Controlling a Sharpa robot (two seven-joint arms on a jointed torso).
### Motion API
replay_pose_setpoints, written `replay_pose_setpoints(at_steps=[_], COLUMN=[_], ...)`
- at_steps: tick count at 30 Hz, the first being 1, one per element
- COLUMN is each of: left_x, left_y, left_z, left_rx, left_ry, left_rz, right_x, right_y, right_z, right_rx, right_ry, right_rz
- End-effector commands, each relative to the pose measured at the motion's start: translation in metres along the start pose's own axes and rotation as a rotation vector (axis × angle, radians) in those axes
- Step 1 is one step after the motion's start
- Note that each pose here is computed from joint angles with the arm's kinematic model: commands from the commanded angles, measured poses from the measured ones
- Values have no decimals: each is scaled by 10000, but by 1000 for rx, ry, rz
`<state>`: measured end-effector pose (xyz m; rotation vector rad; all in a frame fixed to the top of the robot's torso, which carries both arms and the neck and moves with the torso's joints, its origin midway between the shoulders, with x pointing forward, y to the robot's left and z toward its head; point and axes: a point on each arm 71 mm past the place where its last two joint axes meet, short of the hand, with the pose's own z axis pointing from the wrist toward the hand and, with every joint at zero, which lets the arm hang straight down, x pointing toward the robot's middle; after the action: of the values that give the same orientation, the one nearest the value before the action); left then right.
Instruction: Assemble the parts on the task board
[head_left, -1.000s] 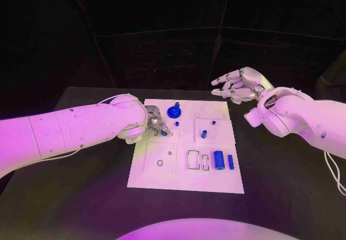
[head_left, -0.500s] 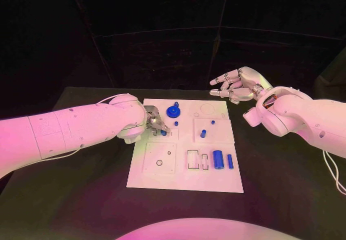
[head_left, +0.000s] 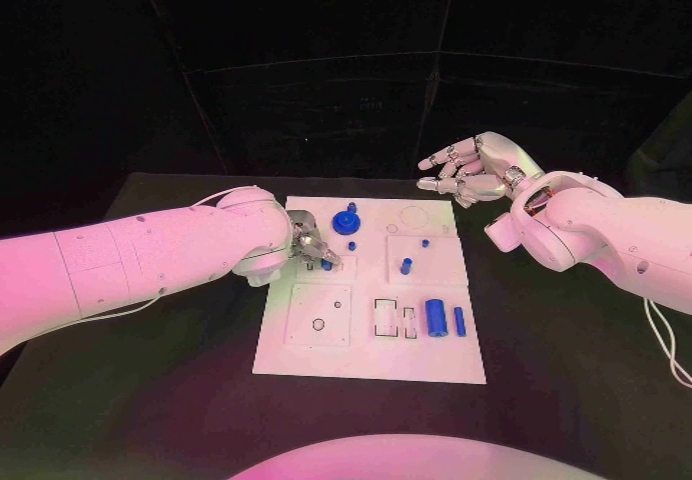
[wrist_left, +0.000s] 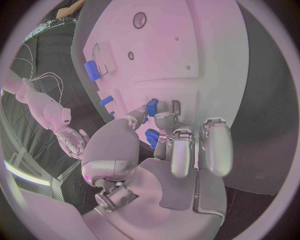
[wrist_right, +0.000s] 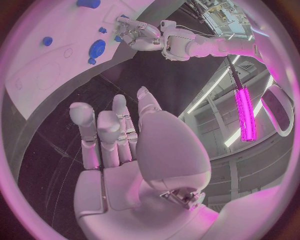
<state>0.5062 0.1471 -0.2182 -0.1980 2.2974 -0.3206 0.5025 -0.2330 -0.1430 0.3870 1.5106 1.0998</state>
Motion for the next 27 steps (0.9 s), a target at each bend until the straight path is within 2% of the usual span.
replay_pose_setpoints(at_steps=[1,13,18,22,27], left_x=[17,-29,-153,-290,-487], left_y=[10,59,12,-30,-10], left_z=[-3,-48,-111,-186,-277], left_rx=[-8,-7,17,38,39], left_ry=[8,-26,-65,-88,-59], left_rz=[10,-20,-57,-79,-43], right_x=[5,1,-4,-12,-19], right_y=[20,6,-4,-17,-30], right_z=[9,26,37,45,49], right_rx=[-10,-5,-3,0,3], right_ry=[7,-1,-7,-12,-12], right_rz=[-2,-4,-6,-7,-6])
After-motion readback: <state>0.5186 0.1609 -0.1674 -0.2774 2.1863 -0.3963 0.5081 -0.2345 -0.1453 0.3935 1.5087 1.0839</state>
